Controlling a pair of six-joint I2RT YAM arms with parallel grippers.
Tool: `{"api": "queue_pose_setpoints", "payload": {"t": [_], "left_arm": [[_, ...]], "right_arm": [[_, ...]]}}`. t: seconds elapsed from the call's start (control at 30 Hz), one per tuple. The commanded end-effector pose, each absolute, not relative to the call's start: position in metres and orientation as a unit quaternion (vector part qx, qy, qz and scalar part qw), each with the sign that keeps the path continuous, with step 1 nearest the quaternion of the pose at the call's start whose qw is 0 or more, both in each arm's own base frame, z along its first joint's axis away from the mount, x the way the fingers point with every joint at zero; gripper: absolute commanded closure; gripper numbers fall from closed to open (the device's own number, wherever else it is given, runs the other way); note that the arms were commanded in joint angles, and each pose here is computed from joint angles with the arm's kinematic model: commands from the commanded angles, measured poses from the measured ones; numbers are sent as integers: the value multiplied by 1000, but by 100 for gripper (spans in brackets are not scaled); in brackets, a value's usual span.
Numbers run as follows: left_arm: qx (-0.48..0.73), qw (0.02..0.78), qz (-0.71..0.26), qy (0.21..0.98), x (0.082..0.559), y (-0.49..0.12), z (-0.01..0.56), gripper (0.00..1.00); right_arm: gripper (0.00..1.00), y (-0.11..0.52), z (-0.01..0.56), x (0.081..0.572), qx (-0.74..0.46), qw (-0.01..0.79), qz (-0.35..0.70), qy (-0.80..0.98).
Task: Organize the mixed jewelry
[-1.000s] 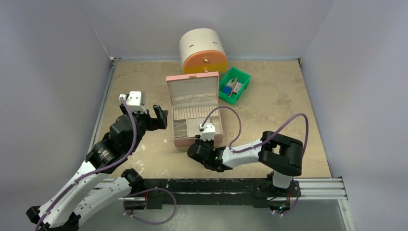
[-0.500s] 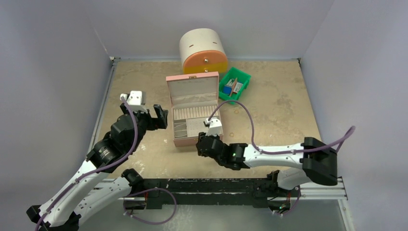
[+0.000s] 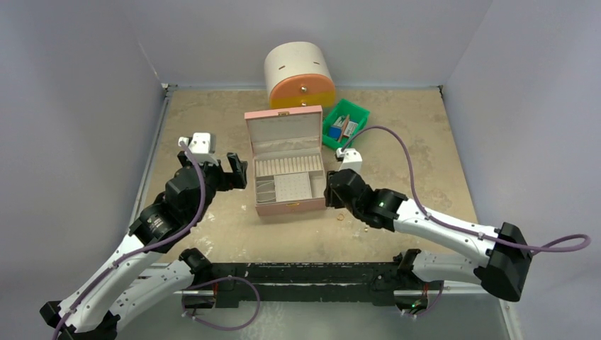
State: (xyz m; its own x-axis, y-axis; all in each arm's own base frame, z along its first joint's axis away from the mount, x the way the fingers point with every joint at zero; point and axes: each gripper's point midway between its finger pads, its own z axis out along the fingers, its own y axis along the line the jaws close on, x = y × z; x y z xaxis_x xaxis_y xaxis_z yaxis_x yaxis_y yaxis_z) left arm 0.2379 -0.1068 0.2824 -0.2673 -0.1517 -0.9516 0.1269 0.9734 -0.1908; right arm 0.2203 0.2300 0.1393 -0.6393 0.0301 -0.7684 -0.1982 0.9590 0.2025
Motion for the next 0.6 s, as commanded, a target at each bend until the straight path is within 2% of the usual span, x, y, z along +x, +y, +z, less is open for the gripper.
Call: {"api": "queue_pose_setpoints", "payload": {"t": [0.0, 0.57], "left_arm": [[-23, 616, -120, 778, 242, -104, 294, 7], [-22, 619, -127, 775, 240, -104, 297, 7]], "right_arm": [[58, 226, 148, 237, -60, 416, 136, 897], [59, 234, 121, 298, -16, 383, 120, 916]]}}
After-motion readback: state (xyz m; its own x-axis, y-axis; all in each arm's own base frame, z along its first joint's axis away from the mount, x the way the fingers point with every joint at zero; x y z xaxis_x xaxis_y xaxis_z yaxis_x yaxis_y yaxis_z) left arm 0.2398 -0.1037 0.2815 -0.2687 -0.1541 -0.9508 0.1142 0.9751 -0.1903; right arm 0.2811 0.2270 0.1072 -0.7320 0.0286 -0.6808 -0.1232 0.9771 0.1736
